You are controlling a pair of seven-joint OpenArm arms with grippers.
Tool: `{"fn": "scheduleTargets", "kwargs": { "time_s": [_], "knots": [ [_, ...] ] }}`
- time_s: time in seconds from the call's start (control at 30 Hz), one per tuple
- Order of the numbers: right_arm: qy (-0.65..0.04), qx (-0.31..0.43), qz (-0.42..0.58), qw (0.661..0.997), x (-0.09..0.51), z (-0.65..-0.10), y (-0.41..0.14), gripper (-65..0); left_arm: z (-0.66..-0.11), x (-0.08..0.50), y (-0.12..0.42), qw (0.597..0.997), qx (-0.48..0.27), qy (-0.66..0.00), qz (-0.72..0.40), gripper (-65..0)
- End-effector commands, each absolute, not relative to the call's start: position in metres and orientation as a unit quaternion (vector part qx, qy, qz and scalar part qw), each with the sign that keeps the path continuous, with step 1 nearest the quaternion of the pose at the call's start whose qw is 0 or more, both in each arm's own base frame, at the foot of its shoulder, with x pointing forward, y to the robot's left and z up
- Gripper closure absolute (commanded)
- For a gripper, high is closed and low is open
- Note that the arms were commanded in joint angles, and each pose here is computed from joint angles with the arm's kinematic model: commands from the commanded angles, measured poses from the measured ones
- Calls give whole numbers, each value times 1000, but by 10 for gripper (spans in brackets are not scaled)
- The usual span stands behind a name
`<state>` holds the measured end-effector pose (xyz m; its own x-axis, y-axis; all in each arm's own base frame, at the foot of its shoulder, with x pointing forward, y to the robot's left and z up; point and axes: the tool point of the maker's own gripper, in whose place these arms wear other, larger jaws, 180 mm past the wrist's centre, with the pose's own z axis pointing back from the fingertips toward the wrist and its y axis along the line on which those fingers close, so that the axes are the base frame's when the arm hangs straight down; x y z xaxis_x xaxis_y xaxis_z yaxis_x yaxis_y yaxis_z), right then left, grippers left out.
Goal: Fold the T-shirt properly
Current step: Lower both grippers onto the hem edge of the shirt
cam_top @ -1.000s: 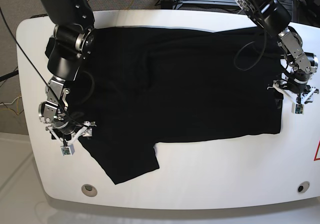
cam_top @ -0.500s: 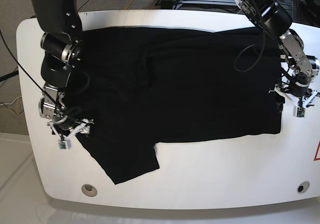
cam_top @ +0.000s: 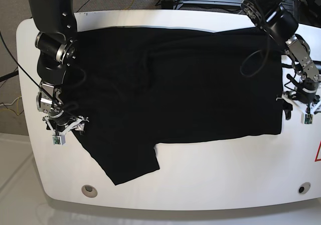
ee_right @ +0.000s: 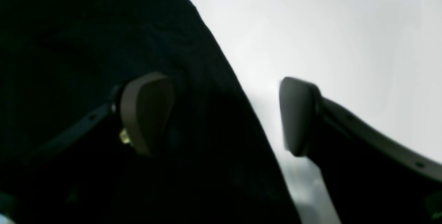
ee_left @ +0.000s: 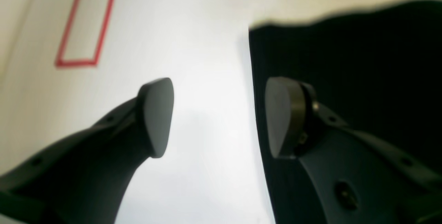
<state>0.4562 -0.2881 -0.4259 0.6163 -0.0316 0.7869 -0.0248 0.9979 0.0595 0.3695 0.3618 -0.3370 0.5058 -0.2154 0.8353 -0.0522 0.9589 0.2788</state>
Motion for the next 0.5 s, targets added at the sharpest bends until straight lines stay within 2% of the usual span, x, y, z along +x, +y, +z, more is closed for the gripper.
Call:
{"fn": "scheduleTargets", "kwargs": {
  "time_s": [0.0, 0.47],
  "knots": [
    [-435, 34, 1, 900, 452, -428, -289, -493, -316, 377, 368, 841, 146, -519, -50, -392],
    [-415, 79, 9, 907, 438, -453, -247, -489, -303, 382, 378, 834, 157, -527, -50, -392]
  ]
}}
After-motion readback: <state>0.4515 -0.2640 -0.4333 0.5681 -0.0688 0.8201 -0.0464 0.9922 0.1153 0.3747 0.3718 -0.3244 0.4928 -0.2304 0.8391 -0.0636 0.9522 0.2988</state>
